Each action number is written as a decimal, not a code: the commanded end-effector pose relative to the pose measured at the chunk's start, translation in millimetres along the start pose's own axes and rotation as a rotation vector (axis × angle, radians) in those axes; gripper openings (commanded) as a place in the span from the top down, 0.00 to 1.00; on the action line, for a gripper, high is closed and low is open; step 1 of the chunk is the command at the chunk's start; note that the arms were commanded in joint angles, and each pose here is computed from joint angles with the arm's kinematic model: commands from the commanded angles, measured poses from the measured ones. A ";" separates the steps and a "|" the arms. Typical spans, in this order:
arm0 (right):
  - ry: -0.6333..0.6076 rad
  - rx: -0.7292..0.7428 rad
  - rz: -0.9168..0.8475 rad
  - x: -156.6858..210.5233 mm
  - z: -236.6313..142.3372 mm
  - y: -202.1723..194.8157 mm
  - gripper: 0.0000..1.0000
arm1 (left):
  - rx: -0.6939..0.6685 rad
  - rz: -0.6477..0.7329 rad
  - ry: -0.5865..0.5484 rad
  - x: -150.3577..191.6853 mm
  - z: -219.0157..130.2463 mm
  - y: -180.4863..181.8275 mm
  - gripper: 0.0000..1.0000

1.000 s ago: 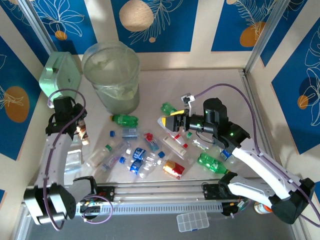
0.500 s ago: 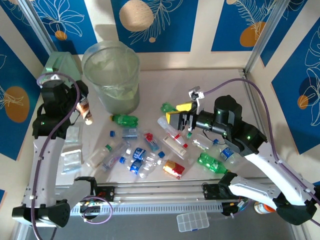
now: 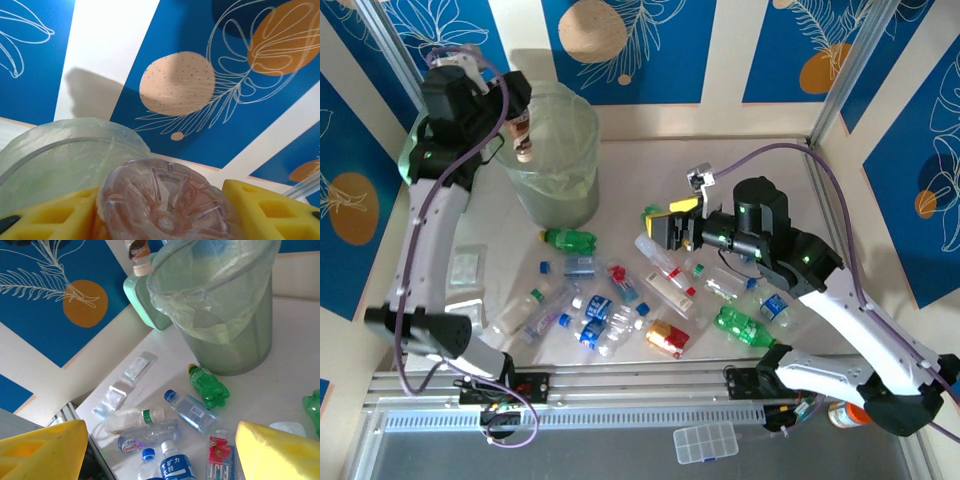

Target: Put the plastic bottles in the bin

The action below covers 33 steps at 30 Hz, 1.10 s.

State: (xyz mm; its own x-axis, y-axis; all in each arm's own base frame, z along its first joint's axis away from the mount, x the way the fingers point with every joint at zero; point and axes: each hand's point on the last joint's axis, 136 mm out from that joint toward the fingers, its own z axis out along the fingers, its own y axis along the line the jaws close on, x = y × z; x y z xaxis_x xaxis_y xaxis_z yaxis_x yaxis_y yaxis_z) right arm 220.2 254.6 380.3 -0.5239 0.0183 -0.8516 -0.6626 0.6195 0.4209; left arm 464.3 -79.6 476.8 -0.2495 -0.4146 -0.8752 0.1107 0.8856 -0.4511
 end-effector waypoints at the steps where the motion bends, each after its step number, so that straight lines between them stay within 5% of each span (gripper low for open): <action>1: -0.012 0.029 -0.008 -9.6 -3.7 0.0 0.21 | 0.087 0.034 -0.026 -8.6 25.8 -18.2 0.56; 8: 0.020 0.070 -0.012 -9.2 2.2 -6.5 0.21 | 0.012 0.035 0.103 58.1 93.2 21.5 0.56; 17: 0.067 0.105 -0.031 -2.3 25.8 -18.0 0.21 | -0.066 0.015 0.345 159.1 128.3 67.4 0.53; 28: 0.099 0.120 -0.024 7.0 46.6 -26.3 0.20 | -0.167 0.035 0.548 219.1 152.8 100.4 0.51; 33: 0.090 0.124 -0.028 3.7 49.0 -26.7 0.19 | -0.208 0.006 0.622 243.2 154.1 112.4 0.38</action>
State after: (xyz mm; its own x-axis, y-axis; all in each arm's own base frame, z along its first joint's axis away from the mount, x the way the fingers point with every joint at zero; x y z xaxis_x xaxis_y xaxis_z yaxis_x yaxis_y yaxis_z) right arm 257.2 274.5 343.0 -0.5866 -0.0695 -0.8069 -0.6000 0.7065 0.3753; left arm 566.4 -109.6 194.2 -0.7385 -0.2741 -0.6160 -0.0447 0.9315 -0.3609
